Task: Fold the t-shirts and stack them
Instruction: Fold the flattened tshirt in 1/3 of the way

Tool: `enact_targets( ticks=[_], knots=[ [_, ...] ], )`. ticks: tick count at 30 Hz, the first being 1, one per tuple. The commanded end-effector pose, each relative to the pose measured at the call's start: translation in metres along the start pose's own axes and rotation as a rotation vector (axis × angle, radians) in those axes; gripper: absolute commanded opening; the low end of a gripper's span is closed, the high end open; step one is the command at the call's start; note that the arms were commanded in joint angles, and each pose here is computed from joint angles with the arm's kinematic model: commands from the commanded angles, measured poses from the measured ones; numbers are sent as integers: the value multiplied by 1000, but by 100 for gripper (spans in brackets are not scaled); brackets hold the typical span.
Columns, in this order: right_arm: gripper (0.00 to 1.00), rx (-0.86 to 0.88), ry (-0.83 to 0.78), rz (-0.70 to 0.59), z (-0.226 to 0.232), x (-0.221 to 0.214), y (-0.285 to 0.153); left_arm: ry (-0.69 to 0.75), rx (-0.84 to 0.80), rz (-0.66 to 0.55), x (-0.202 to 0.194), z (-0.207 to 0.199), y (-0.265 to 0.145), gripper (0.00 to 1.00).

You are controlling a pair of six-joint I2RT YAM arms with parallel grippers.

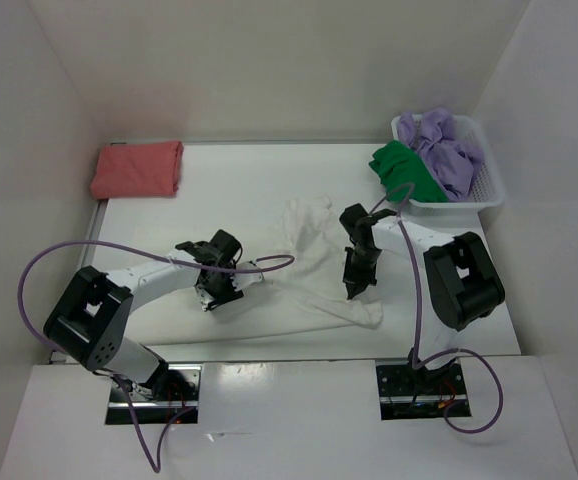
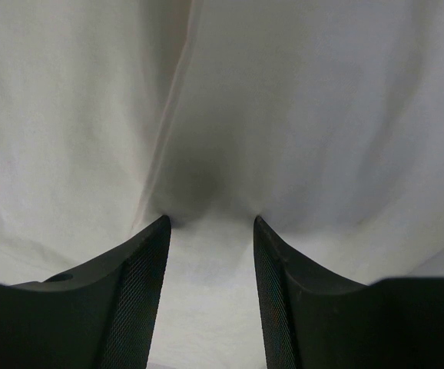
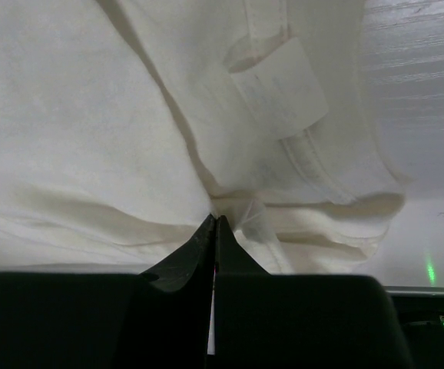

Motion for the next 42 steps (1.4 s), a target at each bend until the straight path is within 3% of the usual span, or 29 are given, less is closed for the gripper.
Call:
enact_targets(
  ticks=[1, 10, 33, 36, 37, 38, 40, 42],
  knots=[
    [0, 15, -16, -21, -1, -4, -9, -10, -57, 43, -7, -8, 15, 55],
    [0, -16, 31, -193, 9, 30, -34, -10, -57, 43, -7, -8, 15, 55],
    [4, -39, 23, -251, 18, 70, -19, -10, -64, 49, -7, -8, 16, 55],
    [14, -34, 11, -242, 20, 72, -18, -10, -64, 49, -7, -8, 16, 55],
    [31, -40, 11, -236, 19, 71, -18, -10, -64, 49, -7, -8, 16, 55],
    [37, -45, 11, -231, 18, 69, -21, -19, -64, 50, -7, -9, 16, 55],
    [47, -28, 46, -245, 12, 59, -35, -19, -64, 50, -7, -9, 16, 55],
    [52, 12, 124, -299, 4, 45, -59, -19, -39, 26, -4, -5, 8, 56]
  ],
)
Point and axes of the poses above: each gripper's point midway between its finger pads, its own y axis out along the fingers, its own z axis along the line the jaws close on, x = y × z, the point moved 10 cm from there along -y, back along the fingers, and after that the axes turned 11 degrees about y, right-handed, at the moved point
